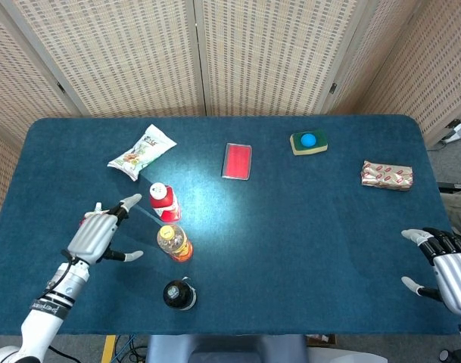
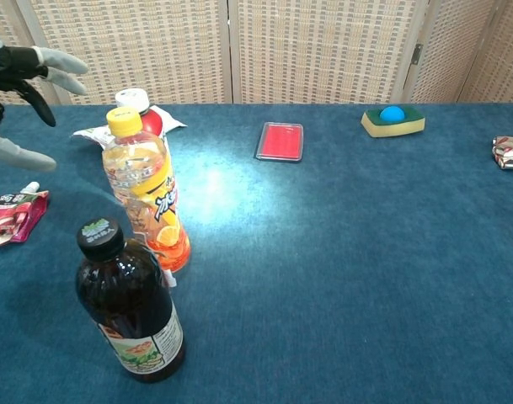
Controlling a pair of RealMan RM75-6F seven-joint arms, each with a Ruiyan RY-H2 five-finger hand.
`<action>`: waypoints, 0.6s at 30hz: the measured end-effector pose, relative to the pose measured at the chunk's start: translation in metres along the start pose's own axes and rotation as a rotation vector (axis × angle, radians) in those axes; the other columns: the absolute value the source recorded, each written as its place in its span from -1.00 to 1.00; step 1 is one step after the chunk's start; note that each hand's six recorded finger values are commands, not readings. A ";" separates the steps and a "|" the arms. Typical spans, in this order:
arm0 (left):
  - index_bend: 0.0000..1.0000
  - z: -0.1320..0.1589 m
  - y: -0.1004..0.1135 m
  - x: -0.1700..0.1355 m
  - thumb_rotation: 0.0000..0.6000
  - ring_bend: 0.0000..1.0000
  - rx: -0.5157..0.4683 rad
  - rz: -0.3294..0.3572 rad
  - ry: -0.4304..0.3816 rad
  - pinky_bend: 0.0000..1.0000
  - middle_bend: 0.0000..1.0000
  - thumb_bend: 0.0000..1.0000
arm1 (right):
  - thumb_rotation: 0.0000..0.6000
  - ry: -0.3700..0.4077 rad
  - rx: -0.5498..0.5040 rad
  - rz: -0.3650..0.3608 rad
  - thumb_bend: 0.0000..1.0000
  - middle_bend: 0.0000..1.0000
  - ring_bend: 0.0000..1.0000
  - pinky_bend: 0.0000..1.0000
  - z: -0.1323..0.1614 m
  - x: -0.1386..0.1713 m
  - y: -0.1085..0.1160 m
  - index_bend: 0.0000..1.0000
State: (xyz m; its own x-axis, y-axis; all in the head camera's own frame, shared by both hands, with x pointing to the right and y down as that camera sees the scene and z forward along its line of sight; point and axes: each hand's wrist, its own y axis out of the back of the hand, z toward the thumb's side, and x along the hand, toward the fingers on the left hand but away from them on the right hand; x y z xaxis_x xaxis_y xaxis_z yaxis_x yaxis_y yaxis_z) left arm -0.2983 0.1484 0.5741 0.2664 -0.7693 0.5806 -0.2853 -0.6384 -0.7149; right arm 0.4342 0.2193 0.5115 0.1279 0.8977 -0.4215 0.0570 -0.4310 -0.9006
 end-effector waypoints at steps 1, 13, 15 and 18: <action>-0.76 -0.003 0.001 -0.003 1.00 -0.40 0.005 0.010 0.005 0.41 -0.78 -0.98 | 1.00 -0.001 0.001 0.002 -1.00 -0.45 -0.64 -0.56 0.000 0.000 0.000 -0.48; -0.60 -0.059 0.011 -0.057 1.00 -0.40 0.145 0.176 0.095 0.28 -0.75 -0.98 | 1.00 -0.028 0.038 0.047 -1.00 -0.45 -0.64 -0.56 -0.002 -0.007 -0.012 -0.48; -0.60 -0.066 0.011 -0.069 1.00 -0.41 0.161 0.200 0.113 0.27 -0.74 -0.98 | 1.00 -0.032 0.041 0.049 -1.00 -0.45 -0.64 -0.56 -0.001 -0.008 -0.013 -0.48; -0.59 -0.069 0.009 -0.088 1.00 -0.41 0.175 0.218 0.122 0.27 -0.71 -0.98 | 1.00 -0.036 0.046 0.053 -1.00 -0.45 -0.64 -0.56 -0.001 -0.008 -0.015 -0.48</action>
State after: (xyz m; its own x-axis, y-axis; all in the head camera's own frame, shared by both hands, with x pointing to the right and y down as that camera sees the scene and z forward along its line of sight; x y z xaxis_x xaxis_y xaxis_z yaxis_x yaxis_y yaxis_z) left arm -0.3881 0.2093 0.5436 0.1007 -0.8916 0.4414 -0.1577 -0.4524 -0.8778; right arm 0.4338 0.2185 0.5285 0.0937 0.8766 -0.4719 0.0056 -0.4745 -0.8802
